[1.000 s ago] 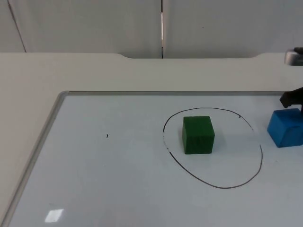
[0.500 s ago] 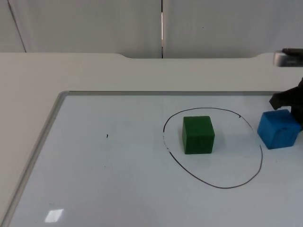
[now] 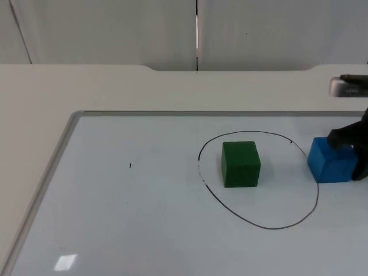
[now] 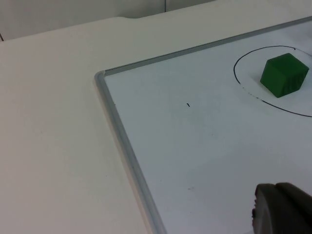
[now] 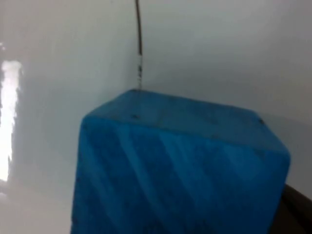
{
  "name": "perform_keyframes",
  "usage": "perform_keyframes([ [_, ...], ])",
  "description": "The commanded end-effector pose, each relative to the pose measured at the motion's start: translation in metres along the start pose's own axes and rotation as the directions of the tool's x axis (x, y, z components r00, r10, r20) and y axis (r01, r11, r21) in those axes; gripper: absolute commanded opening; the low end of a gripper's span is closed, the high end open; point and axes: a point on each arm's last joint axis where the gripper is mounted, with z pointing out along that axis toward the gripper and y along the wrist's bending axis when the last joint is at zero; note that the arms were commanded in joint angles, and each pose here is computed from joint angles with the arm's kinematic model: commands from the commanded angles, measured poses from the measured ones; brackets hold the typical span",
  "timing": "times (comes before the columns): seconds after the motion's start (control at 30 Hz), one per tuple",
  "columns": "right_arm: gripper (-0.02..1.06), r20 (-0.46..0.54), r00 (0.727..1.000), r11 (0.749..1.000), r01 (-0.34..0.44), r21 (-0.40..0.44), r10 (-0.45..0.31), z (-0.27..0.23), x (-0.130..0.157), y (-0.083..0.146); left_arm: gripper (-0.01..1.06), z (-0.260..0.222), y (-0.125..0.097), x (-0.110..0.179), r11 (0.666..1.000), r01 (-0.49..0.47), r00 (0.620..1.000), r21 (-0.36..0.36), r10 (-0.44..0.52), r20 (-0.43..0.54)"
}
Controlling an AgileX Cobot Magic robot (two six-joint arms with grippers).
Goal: Push the two cubes into the marked area.
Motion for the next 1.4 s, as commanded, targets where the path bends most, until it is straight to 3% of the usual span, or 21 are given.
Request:
perform_keyframes([
  [0.0, 0.00, 0.000, 1.000, 1.000, -0.002, 0.001, 0.002, 0.004, 0.006, 0.002, 0.00, 0.001, 0.000, 0.002, 1.000, -0.001, 1.000, -0.006, 0.001, -0.003],
  [0.2, 0.00, 0.010, 0.999, 0.999, -0.034, -0.026, 0.035, 0.007, 0.008, 0.007, 0.00, 0.001, 0.000, 0.002, 1.000, -0.001, 1.000, -0.006, 0.001, -0.003],
  [0.57, 0.00, 0.069, 0.997, 0.999, 0.018, -0.041, -0.015, 0.011, 0.003, 0.042, 0.00, 0.001, 0.000, 0.002, 1.000, -0.001, 1.000, -0.006, 0.001, -0.003],
  [1.1, 0.00, 0.082, 0.996, 0.998, -0.021, -0.055, 0.026, 0.011, 0.001, 0.043, 0.00, 0.001, 0.000, 0.002, 1.000, -0.001, 1.000, -0.006, 0.001, -0.003],
  [1.37, 0.00, 0.162, 0.986, 0.998, -0.038, -0.052, 0.046, 0.009, -0.006, 0.043, 0.00, 0.001, 0.000, 0.002, 1.000, -0.001, 1.000, -0.006, 0.001, -0.003],
])
